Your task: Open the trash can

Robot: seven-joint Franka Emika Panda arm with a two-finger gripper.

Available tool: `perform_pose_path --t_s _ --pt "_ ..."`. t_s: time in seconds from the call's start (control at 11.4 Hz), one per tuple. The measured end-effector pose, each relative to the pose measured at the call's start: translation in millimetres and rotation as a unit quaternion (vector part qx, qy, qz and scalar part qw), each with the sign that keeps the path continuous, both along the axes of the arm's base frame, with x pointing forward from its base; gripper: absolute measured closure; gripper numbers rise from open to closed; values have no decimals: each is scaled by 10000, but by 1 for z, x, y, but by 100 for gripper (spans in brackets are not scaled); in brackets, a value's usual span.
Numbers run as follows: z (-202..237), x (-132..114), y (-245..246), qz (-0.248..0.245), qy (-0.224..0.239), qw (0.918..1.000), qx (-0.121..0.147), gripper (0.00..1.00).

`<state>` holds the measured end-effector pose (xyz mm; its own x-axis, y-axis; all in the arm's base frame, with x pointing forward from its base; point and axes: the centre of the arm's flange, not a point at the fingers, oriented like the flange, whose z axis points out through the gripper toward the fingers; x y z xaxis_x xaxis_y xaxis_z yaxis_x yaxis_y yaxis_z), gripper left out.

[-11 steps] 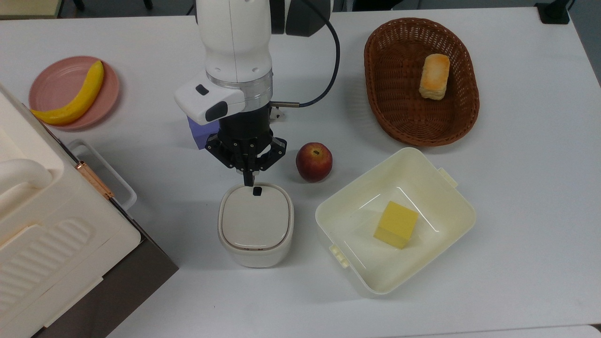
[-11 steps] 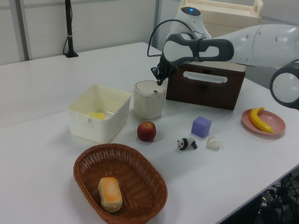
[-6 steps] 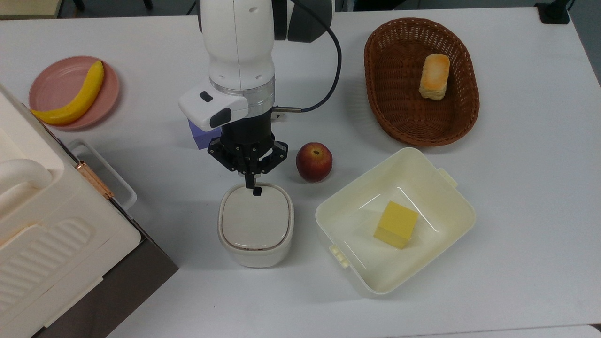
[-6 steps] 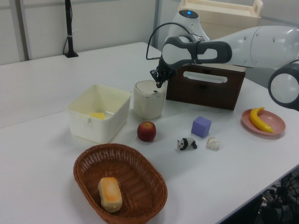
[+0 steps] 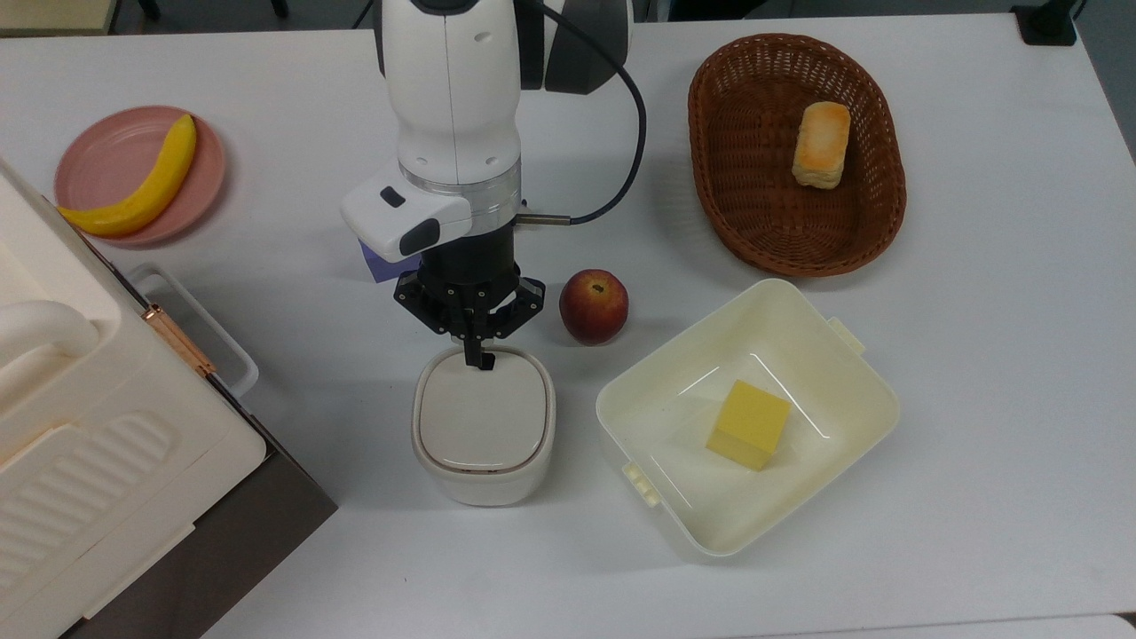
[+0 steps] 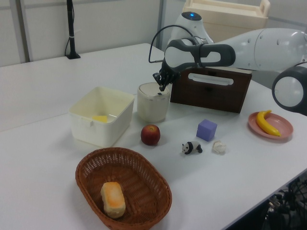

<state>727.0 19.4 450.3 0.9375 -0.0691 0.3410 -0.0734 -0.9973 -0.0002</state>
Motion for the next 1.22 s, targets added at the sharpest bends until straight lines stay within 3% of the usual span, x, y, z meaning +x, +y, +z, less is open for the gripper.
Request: perform_pose_path --t_s 1.22 --pt "-11 5 6 107 -68 9999 -99 99"
